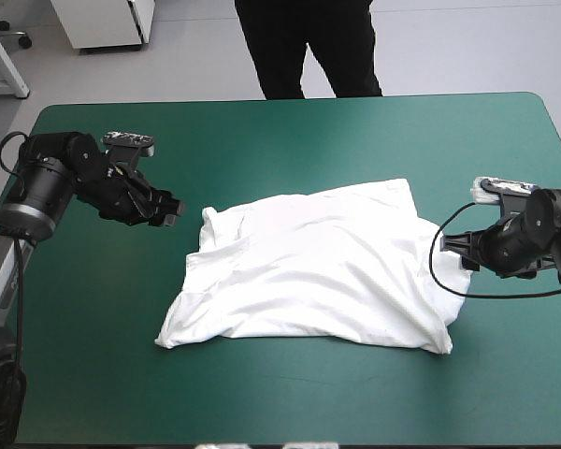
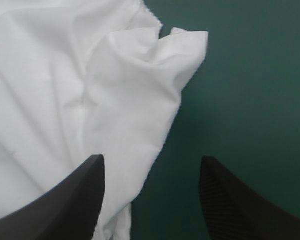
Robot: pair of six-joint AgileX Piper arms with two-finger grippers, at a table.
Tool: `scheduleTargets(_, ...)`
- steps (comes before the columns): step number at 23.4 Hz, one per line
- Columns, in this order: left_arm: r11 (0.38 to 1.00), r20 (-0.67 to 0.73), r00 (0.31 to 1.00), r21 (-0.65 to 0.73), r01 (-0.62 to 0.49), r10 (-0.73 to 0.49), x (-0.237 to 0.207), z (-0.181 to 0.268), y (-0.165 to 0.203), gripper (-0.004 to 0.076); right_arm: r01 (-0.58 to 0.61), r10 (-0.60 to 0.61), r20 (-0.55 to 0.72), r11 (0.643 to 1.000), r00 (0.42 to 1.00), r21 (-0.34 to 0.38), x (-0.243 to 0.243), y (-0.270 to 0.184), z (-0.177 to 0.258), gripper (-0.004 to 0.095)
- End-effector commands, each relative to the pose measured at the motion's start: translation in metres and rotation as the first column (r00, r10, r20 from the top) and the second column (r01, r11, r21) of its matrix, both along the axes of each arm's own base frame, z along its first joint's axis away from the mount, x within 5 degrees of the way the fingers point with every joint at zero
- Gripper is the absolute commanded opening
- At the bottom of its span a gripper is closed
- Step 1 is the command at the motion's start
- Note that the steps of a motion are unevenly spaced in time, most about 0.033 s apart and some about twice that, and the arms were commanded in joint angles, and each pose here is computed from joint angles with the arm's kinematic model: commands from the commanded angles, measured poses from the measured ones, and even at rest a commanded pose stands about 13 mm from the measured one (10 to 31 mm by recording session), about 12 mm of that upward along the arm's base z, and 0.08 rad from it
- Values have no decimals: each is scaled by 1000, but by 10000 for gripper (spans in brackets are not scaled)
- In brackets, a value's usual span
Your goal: Fold the cloth
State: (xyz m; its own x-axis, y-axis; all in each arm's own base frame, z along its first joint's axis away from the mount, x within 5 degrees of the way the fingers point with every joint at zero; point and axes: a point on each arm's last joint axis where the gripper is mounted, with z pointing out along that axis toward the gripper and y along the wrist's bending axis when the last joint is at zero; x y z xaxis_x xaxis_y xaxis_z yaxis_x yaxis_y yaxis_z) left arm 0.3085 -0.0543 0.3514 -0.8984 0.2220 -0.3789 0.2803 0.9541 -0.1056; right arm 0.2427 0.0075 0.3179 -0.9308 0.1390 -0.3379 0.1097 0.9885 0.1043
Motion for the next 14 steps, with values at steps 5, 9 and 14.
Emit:
scheduleTargets(5, 999, 110, 994, -41, -10, 15, -12, 30, 0, 472, 6, -5, 21, 999, 1000, -35, 31, -20, -15, 564)
scheduleTargets(9, 999, 99, 995, -43, -8, 12, -13, 29, 0, 472, 17, -17, 21, 999, 1000, -34, 59, -22, -35, 563)
scheduleTargets(14, 999, 81, 997, -40, -6, 9, -15, 29, 0, 472, 15, -16, -39, 999, 999, -33, 89, -24, -58, 563)
